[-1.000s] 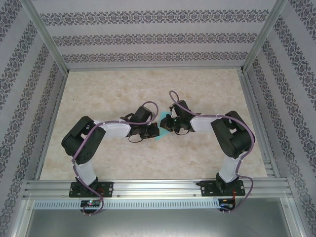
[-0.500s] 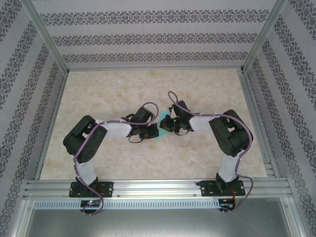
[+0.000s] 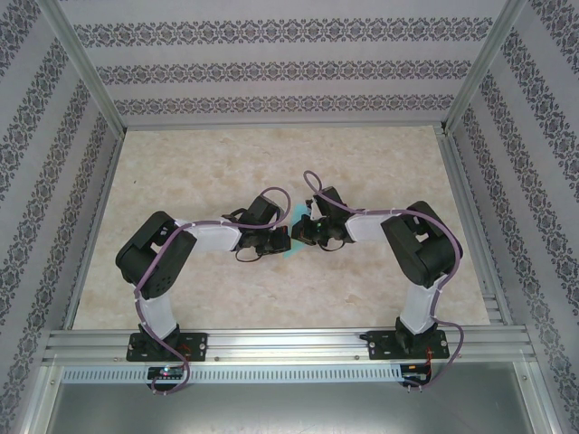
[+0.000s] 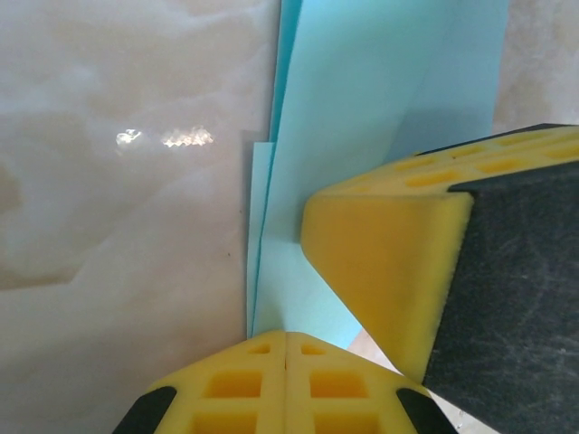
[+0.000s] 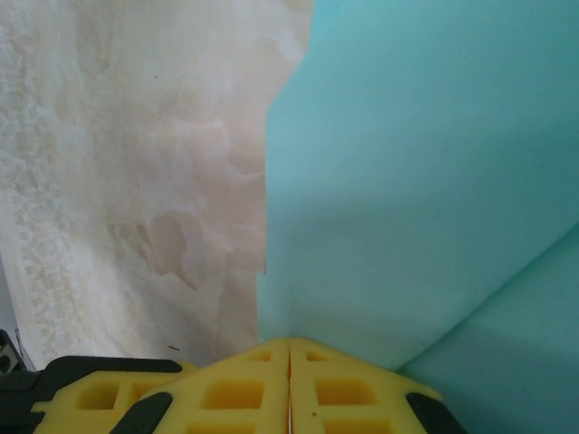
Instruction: Fold a paper plane with a square sheet of paper (pick it up from the middle)
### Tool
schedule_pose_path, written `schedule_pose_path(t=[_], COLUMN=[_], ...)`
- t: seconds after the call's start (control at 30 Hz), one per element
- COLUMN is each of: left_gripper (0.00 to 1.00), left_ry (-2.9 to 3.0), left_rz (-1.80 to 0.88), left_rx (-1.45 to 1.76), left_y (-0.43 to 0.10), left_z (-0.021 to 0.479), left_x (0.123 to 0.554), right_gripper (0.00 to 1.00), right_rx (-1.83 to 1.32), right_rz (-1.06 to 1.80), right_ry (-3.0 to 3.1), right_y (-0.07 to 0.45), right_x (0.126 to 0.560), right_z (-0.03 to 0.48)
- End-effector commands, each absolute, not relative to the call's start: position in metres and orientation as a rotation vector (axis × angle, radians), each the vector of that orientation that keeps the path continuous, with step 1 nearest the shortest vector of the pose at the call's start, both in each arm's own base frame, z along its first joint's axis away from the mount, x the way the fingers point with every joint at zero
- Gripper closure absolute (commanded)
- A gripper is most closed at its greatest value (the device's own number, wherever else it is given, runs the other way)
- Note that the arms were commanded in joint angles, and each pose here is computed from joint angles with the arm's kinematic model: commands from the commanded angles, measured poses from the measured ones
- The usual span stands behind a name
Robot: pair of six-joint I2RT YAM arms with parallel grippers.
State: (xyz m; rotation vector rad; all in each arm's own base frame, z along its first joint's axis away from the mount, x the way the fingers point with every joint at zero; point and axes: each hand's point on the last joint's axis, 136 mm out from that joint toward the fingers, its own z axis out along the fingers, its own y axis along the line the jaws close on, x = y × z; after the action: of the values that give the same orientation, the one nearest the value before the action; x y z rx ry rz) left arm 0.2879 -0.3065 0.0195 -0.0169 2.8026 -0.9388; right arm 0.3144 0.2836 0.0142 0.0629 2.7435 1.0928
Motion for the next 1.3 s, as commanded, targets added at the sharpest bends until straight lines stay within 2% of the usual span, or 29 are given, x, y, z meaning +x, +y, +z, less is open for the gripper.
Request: schedule_pose_path(t=[0.0, 0.53, 1.27], left_gripper=[1.0, 1.0, 1.0], left_ry=[2.917, 3.087, 3.079], left_rz=[-0.815, -0.717, -0.733], left_rx=[-0.05, -0.05, -0.039], left_y=[-0.29, -0.26, -0.26], left_z=[-0.003, -0.036, -0.033], left_x=[0.268, 0.223, 0.22], right_gripper=[0.92, 0.93, 0.93], right_rx=[0.049, 0.126, 0.388], right_rz=[0.994, 0.895, 0.765], right_ry=[2.798, 2.75, 2.711], right_y=[0.268, 0.219, 0.155], right_x=[0.32, 0.376, 0.441], right_z=[-0.006, -0.007, -0.01])
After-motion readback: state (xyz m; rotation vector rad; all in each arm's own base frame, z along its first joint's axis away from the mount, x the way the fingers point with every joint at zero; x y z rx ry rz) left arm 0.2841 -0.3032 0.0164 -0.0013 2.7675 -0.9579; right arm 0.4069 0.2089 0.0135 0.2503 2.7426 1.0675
